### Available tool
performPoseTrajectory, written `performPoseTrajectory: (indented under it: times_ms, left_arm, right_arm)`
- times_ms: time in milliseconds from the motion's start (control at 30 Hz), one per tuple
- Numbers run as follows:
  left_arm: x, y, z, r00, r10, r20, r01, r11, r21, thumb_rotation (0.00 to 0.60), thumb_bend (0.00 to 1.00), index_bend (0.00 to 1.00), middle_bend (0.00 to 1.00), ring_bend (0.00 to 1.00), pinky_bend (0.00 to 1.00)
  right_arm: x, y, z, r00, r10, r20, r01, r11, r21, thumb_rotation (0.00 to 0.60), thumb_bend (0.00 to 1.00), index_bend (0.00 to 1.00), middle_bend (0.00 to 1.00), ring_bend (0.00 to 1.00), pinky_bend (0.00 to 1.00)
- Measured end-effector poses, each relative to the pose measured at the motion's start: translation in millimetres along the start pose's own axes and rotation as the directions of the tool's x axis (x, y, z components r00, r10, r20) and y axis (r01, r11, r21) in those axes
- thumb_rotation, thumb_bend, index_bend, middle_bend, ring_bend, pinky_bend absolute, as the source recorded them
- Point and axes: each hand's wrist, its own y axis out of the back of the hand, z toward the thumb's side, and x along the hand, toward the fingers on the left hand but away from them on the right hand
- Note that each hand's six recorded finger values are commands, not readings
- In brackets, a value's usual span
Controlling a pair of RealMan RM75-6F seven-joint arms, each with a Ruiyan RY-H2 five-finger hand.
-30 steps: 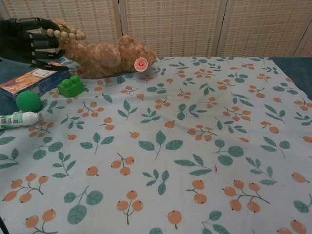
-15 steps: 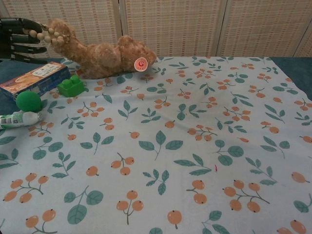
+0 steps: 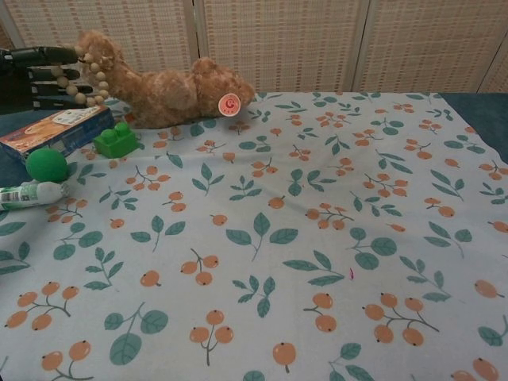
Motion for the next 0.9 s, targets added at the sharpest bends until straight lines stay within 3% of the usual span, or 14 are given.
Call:
performPoseTrajectory:
  times_ms: [100, 200, 367, 467, 567, 733, 900]
  left_arm:
    - [1, 3, -8, 1.0, -0.02, -0.022, 0.018, 0.995, -0.097, 0.6, 0.87, 0.51, 0.57, 0.33, 0.16]
    - [1, 6, -10, 0.999, -0.018, -0.029, 0.015, 0.992, -0.122, 0.6, 0.87, 0.5, 0.57, 0.33, 0.16]
    - [4, 16, -13, 0.999, 0.005, -0.047, -0.014, 0.977, -0.212, 0.6, 0.87, 0.51, 0.58, 0.44, 0.18]
    - [5, 21, -15, 0.998, 0.001, -0.067, -0.019, 0.964, -0.265, 0.6, 0.84, 0.5, 0.57, 0.42, 0.16]
    - [3, 20, -16, 0.996, -0.028, -0.084, 0.006, 0.968, -0.252, 0.6, 0.72, 0.44, 0.53, 0.35, 0.11]
    - [-3, 15, -20, 0.991, -0.091, -0.096, 0.071, 0.979, -0.19, 0.595, 0.6, 0.34, 0.43, 0.27, 0.07]
    - [-7, 9, -24, 0.983, -0.154, -0.104, 0.144, 0.984, -0.105, 0.304, 0.53, 0.3, 0.36, 0.2, 0.04]
  right_arm:
    - [0, 0, 0, 1.0, 0.001, -0.001, -0.001, 1.0, 0.0, 0.6, 0.2, 0.0, 0.0, 0.0, 0.0]
    - [0, 0, 0, 1.0, 0.002, -0.001, -0.002, 1.0, 0.0, 0.6, 0.2, 0.0, 0.0, 0.0, 0.0]
    - [0, 0, 0, 1.0, 0.001, 0.002, -0.001, 1.0, 0.001, 0.6, 0.2, 0.0, 0.0, 0.0, 0.0]
    - [0, -2, 0, 1.0, 0.007, 0.001, -0.007, 1.0, 0.004, 0.6, 0.2, 0.0, 0.0, 0.0, 0.0]
    - [-1, -2, 0, 1.0, 0.007, 0.002, -0.007, 1.0, 0.003, 0.6, 0.2, 0.0, 0.0, 0.0, 0.0]
    - [-1, -3, 0, 1.0, 0.012, 0.004, -0.012, 1.0, 0.004, 0.6, 0.2, 0.0, 0.0, 0.0, 0.0]
    - [-1, -3, 1, 1.0, 0.013, 0.004, -0.013, 1.0, 0.004, 0.6, 0.2, 0.0, 0.0, 0.0, 0.0]
